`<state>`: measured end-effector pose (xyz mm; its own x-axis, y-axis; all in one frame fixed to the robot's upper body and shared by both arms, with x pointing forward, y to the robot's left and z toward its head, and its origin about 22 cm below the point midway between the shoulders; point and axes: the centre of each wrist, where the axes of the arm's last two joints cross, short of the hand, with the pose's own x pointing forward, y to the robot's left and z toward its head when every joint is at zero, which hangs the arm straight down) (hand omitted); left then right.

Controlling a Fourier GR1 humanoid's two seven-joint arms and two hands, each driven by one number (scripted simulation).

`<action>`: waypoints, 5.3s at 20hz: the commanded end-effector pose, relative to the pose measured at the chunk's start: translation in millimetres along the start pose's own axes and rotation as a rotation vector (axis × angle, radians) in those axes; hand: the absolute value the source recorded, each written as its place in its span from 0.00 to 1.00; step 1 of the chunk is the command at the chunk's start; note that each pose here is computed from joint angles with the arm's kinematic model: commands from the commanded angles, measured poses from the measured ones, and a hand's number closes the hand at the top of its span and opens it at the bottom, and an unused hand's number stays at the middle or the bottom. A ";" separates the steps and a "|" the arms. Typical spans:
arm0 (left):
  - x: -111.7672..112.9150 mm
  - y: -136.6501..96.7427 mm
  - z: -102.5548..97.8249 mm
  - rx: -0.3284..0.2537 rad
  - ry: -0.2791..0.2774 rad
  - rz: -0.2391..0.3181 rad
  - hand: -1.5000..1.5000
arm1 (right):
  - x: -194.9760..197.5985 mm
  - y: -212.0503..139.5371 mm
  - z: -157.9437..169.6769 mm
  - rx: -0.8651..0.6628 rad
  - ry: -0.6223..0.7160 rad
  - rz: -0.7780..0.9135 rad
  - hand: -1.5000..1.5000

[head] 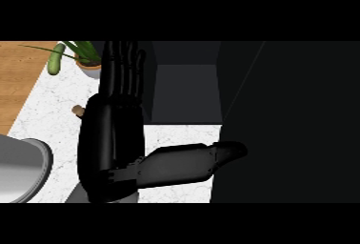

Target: Pick up the wine, place it into the cabinet and close the cabinet

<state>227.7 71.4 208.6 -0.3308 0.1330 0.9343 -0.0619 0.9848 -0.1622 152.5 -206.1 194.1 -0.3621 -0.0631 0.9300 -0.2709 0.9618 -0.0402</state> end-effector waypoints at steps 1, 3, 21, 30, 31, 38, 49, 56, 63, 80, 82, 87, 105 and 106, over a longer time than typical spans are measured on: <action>-12.6 9.0 -0.8 0.078 0.026 0.010 0.00 | 21.9 -4.7 5.5 0.020 -0.028 0.004 0.00; 4.9 30.8 -9.1 0.108 0.009 0.009 0.00 | 6.9 13.2 12.1 0.010 -0.033 -0.017 0.00; -47.3 120.2 4.1 0.291 0.042 -0.133 0.00 | 10.6 -3.8 11.8 0.015 -0.048 -0.006 0.00; -104.8 159.5 10.0 0.323 0.136 -0.164 0.00 | 15.2 10.9 18.3 -0.004 -0.041 -0.013 0.00; -110.2 168.5 0.1 0.320 0.154 -0.156 0.00 | 22.1 2.5 3.8 -0.012 -0.040 -0.007 0.00; -159.2 203.7 9.9 0.322 0.218 -0.163 0.00 | 15.3 -2.6 1.2 0.017 -0.045 0.002 0.00; -214.9 221.6 50.9 0.298 0.257 -0.134 0.00 | 19.0 5.2 15.7 0.028 -0.043 -0.017 0.00; -248.8 236.3 51.2 0.288 0.285 -0.106 0.00 | 25.9 -1.4 14.6 0.005 -0.057 -0.001 0.00; -287.2 224.5 84.9 0.298 0.304 -0.060 0.00 | 9.2 -23.3 3.5 0.005 -0.062 -0.001 0.00; -306.4 251.5 42.6 0.268 0.251 0.083 0.00 | 36.4 -3.4 4.1 0.041 -0.040 0.006 0.00; -315.5 233.9 56.0 0.236 0.251 0.082 0.00 | 18.5 10.3 12.9 0.020 -0.044 -0.005 0.00; -326.4 207.5 63.5 0.277 0.208 0.032 0.00 | 18.5 7.6 4.2 0.032 -0.031 -0.010 0.00; -318.0 253.9 63.2 0.182 0.227 0.245 1.00 | 12.0 2.1 -1.4 0.037 -0.016 0.006 0.00; -318.2 254.9 75.1 0.149 0.251 0.264 1.00 | 8.2 -0.5 5.0 0.012 -0.013 0.006 0.00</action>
<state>273.5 251.4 -141.7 -0.1401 0.3720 0.9176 -0.2140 0.8935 -0.3949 153.9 -205.5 201.7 -0.3649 -0.0199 0.9308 -0.2629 0.9613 -0.0825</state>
